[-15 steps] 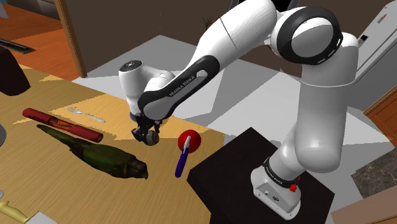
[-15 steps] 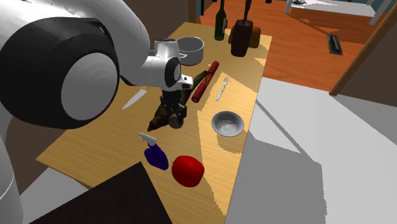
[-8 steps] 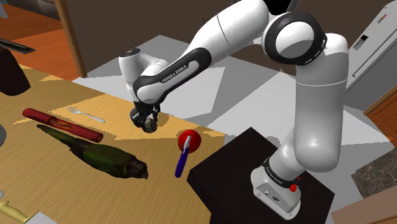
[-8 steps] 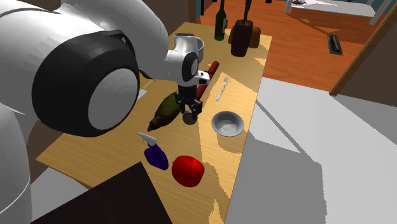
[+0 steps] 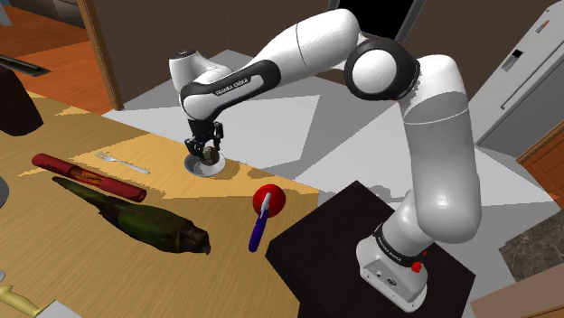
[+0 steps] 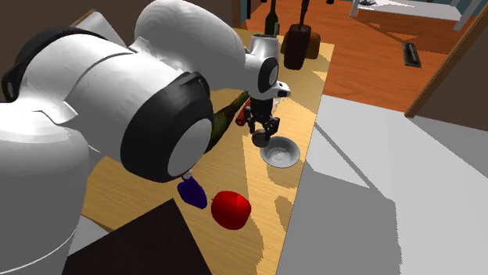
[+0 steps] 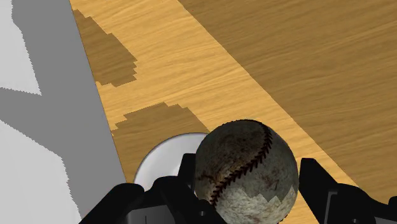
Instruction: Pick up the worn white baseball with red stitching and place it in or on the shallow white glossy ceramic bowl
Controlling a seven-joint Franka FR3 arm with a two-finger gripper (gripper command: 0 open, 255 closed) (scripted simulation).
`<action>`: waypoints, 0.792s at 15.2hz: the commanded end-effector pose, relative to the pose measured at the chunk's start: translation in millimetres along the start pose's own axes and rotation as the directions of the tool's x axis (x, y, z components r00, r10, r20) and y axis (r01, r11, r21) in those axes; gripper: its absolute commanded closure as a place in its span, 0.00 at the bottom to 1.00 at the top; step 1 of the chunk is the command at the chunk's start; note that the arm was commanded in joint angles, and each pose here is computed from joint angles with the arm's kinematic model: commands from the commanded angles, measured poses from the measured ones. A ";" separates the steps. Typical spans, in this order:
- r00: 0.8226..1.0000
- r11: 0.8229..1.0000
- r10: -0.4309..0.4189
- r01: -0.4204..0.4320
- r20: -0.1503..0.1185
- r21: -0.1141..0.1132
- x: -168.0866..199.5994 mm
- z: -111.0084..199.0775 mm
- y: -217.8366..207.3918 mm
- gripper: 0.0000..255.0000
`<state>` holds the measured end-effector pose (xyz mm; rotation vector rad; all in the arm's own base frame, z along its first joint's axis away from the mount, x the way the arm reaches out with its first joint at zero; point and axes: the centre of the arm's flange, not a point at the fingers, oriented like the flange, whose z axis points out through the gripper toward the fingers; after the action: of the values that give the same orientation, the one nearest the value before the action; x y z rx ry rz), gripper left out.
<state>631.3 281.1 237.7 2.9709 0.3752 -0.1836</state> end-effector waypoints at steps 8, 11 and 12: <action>1.000 1.000 -0.001 0.001 0.000 0.000 69.4 5.3 48.5 1.00; 1.000 1.000 -0.001 0.001 0.000 0.000 71.6 20.8 46.5 1.00; 1.000 1.000 -0.001 0.001 0.000 0.000 72.2 26.0 45.8 1.00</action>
<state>709.1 250.4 213.1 2.9704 0.3761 -0.1845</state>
